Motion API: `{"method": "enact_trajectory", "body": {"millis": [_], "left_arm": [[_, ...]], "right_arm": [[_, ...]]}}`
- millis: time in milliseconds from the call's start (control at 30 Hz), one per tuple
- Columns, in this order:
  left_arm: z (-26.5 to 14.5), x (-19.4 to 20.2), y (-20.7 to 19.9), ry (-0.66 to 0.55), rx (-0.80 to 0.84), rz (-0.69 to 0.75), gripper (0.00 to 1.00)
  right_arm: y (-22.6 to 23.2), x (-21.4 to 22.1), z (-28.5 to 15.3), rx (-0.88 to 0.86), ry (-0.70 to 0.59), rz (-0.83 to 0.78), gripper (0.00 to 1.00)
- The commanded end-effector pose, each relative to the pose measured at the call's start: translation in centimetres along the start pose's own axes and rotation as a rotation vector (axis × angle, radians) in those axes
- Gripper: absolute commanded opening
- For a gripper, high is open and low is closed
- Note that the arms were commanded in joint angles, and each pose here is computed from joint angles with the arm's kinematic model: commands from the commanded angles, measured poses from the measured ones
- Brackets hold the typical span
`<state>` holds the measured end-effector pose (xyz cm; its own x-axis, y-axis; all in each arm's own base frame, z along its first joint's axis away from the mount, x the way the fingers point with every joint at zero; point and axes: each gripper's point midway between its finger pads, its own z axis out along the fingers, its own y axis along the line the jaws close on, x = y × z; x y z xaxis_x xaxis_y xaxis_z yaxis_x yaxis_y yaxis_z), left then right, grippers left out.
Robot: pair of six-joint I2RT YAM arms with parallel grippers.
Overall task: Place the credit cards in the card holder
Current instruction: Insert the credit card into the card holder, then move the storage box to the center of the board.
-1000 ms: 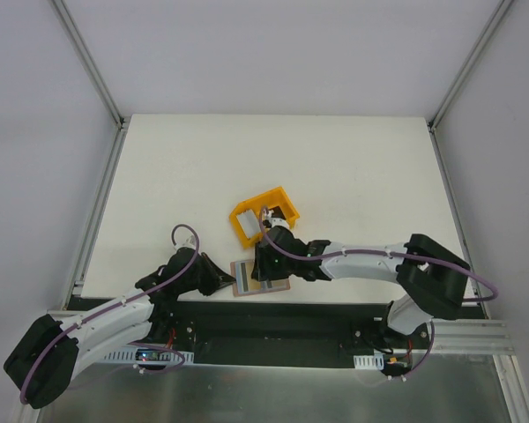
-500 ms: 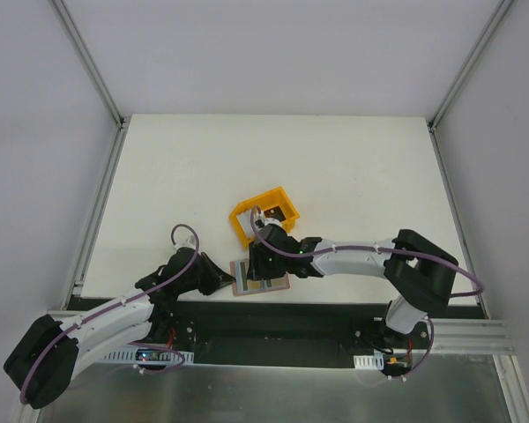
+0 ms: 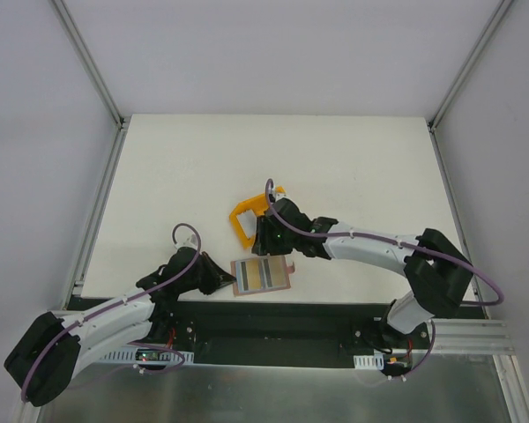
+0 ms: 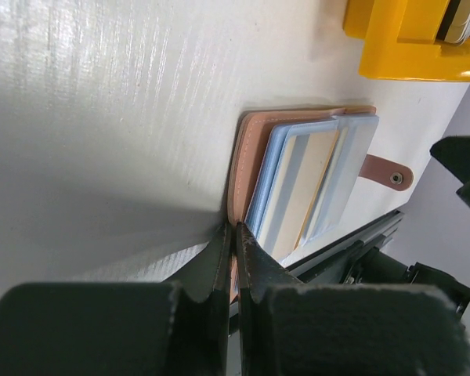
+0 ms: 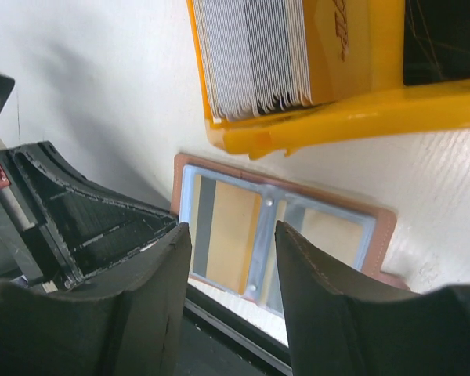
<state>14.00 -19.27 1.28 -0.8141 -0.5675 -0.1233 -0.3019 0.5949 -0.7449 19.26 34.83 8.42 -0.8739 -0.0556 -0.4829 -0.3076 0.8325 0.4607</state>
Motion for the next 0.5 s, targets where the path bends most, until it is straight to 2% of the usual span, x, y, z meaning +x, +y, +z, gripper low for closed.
{"method": "enact_trajectory", "body": {"millis": [0,467], "left_arm": [[0.2,0.1,2.8,-0.002,-0.1,0.029,0.0],[0.0,0.0,1.3,0.007,-0.062,0.054,0.0]], "right_arm": [[1.2,-1.2,0.5,-0.029,0.019,-0.009,0.5],[1.0,-4.0,3.0,0.006,-0.016,0.096,0.5]]}}
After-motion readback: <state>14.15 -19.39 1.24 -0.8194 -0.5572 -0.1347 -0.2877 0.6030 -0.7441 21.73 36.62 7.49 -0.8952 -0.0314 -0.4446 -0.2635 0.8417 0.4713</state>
